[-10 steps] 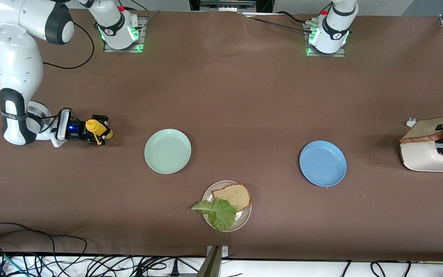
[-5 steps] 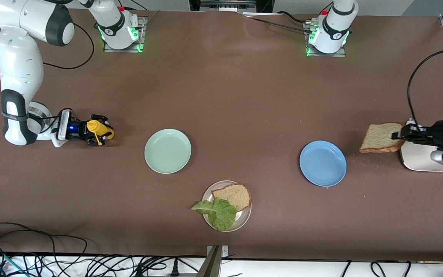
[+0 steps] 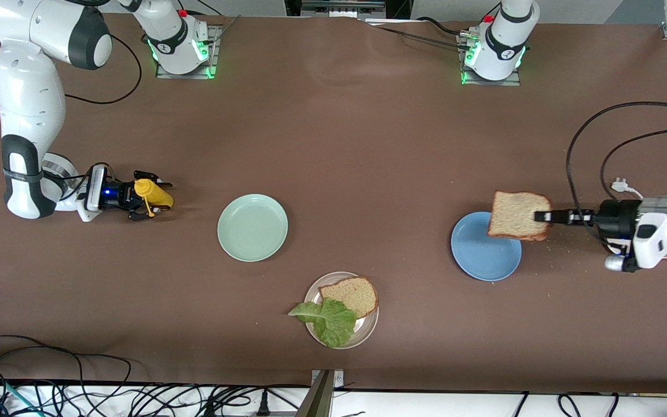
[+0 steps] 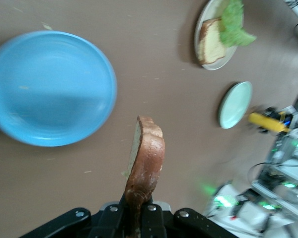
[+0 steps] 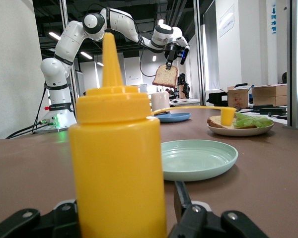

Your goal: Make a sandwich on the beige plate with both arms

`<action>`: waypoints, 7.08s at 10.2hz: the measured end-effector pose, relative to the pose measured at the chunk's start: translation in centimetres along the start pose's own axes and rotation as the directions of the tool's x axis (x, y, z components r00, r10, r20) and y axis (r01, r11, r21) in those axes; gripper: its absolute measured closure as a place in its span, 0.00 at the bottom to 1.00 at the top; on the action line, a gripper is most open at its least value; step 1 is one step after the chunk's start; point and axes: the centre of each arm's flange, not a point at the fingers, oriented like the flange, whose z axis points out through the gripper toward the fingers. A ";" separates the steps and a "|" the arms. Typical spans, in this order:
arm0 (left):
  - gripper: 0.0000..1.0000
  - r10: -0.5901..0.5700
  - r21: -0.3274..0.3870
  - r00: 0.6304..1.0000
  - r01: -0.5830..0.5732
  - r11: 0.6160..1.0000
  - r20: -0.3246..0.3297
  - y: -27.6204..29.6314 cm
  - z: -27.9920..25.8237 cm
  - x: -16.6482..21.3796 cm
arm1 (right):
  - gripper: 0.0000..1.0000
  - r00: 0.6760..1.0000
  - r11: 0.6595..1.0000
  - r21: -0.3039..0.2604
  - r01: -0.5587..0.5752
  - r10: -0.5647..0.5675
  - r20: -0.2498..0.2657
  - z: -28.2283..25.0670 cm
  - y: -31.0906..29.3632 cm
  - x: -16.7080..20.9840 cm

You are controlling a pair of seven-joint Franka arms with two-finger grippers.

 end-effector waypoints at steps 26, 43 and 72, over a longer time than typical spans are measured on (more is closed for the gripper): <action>0.91 -0.569 -0.602 0.770 0.316 0.734 -0.289 16.3 29.3 8.6 | 0.00 0.246 0.514 -0.418 -0.749 0.802 0.544 -9.1 5.1 37.0; 0.12 -0.403 -0.435 0.772 0.183 0.881 -0.491 13.8 35.7 10.2 | 0.00 -0.091 0.088 -0.996 0.018 0.992 0.086 7.2 2.6 47.8; 0.00 0.114 0.638 0.954 0.093 0.764 -0.276 4.5 7.4 -2.1 | 0.00 0.057 -0.130 -0.992 0.001 0.990 -0.130 10.4 -0.5 51.7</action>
